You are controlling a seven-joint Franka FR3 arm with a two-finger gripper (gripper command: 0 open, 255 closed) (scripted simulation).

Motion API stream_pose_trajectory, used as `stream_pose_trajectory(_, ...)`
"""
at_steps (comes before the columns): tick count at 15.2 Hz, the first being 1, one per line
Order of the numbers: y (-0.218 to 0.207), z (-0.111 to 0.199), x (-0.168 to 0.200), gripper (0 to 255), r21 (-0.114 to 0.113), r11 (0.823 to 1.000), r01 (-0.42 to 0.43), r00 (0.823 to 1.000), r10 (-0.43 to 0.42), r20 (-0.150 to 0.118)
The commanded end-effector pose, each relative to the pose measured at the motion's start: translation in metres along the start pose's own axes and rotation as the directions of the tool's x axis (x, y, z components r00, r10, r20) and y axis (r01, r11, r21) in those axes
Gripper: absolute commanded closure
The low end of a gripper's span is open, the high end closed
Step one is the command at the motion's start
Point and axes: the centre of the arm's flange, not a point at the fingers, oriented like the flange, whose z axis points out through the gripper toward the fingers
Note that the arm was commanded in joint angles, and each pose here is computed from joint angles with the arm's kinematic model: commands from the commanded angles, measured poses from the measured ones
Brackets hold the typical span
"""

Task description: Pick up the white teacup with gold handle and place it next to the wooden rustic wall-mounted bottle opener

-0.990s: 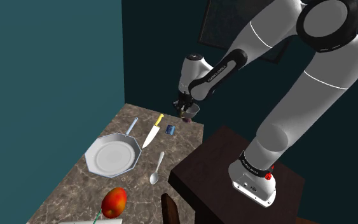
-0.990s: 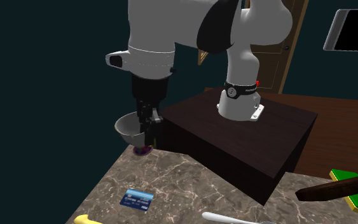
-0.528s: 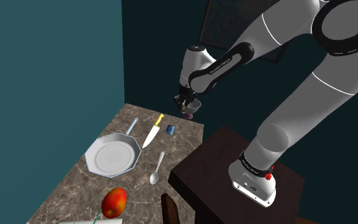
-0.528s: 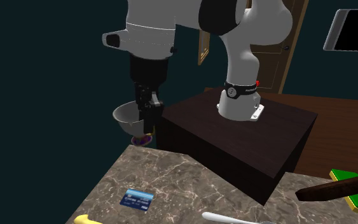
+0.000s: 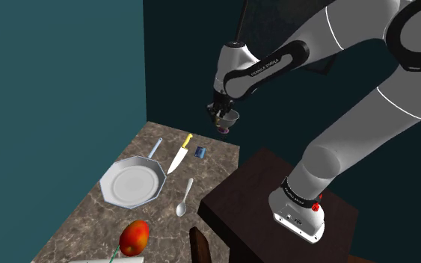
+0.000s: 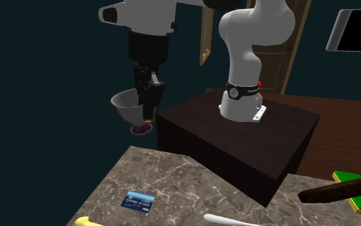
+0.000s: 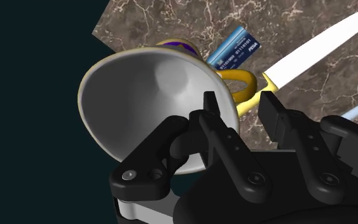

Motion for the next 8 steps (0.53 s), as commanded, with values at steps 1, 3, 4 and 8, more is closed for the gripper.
stream_pose_trajectory(1,0.0,-0.013,0.002,255,0.0,1.0,0.0,1.0,0.0,0.0)
stream_pose_trajectory(3,0.001,-0.023,0.003,255,0.0,1.0,0.0,1.0,0.0,0.0)
stream_pose_trajectory(4,0.002,-0.028,0.004,255,0.0,1.0,0.0,1.0,0.0,0.0)
stream_pose_trajectory(8,-0.018,-0.037,-0.029,255,0.0,1.0,0.0,1.0,0.0,0.0)
